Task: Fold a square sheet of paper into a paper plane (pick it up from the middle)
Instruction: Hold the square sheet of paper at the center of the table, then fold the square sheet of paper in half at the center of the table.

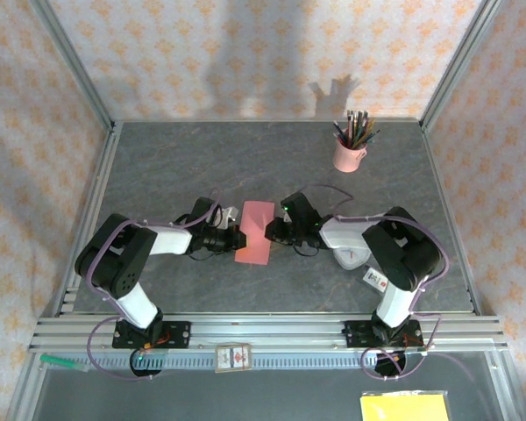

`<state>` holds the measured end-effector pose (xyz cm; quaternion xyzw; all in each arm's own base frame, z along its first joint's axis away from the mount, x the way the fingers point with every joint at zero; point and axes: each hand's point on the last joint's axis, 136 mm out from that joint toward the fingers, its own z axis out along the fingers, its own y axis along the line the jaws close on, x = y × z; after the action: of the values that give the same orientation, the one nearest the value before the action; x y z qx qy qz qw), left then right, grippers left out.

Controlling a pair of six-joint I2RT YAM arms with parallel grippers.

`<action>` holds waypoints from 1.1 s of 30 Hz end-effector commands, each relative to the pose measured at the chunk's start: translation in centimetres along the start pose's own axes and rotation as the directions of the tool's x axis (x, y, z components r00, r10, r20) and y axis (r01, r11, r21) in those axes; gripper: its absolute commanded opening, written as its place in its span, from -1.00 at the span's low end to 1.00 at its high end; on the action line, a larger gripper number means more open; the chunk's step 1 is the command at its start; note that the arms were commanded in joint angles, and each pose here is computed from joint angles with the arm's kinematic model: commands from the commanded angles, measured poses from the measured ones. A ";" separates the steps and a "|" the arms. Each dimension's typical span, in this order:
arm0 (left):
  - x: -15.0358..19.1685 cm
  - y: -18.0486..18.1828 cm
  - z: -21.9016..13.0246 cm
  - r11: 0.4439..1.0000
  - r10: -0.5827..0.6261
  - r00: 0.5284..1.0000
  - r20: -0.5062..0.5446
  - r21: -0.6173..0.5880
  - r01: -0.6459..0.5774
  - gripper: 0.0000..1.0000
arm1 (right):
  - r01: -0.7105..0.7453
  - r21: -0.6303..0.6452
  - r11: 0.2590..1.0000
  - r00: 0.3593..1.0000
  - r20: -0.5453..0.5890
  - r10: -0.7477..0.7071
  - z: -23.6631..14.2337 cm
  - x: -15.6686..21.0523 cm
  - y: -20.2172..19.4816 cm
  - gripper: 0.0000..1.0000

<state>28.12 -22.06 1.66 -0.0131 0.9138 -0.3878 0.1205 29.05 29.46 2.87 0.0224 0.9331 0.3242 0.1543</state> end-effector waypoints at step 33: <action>3.3 4.3 0.7 0.992 -0.042 0.995 -0.093 -0.127 0.030 -0.85 | 0.129 -0.307 0.943 0.974 -0.139 -0.178 6.1 -1.6 8.2 -1.00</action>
<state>27.96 -22.16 1.63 0.0087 0.9120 -0.3920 0.1202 31.92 38.71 3.65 -0.0866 0.8846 0.4457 0.1066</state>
